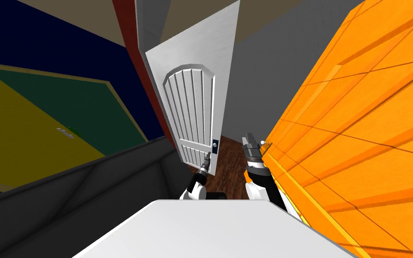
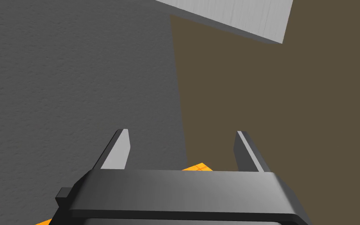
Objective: Push the door open
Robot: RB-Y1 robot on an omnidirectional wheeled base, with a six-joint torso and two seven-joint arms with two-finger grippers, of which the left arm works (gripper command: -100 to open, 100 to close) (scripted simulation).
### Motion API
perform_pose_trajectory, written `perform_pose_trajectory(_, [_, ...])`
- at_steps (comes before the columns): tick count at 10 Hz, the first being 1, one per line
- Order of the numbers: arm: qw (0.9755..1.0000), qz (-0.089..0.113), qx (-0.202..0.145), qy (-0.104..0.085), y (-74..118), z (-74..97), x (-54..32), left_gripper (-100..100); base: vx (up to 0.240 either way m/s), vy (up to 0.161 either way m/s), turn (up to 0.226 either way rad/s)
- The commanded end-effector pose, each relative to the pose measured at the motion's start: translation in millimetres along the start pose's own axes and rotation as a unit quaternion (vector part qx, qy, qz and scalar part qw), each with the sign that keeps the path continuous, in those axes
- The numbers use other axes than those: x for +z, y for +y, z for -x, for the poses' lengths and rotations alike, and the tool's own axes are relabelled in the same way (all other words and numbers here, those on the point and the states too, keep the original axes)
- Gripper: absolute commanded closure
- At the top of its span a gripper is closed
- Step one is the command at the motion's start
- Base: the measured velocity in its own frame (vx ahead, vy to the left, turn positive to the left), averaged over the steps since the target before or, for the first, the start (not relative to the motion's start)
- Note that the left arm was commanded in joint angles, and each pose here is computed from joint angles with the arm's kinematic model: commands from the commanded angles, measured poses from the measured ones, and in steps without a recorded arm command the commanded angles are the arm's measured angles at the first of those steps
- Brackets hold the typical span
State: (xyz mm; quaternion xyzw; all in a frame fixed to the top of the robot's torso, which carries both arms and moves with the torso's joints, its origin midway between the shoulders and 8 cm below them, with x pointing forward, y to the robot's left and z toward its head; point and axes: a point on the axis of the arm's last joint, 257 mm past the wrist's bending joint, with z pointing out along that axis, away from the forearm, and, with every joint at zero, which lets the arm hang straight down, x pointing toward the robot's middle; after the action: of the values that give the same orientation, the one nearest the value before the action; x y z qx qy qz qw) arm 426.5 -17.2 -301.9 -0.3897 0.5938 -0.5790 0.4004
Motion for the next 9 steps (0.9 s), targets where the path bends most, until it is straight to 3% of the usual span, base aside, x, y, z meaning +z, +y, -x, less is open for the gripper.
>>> perform_pose_trajectory(1, [1.0000, 0.001, 0.004, -0.001, 1.8, 4.8, 0.4, -100, 0.159, -0.077, -0.018])
perform_pose_trajectory(8, [0.9999, -0.006, -0.003, -0.009, -5.3, 8.0, 16.4, -100, 0.196, -0.095, -0.020])
perform_pose_trajectory(9, [1.0000, -0.005, -0.001, -0.008, -3.3, 9.0, 15.0, -100, 0.074, -0.035, 0.003])
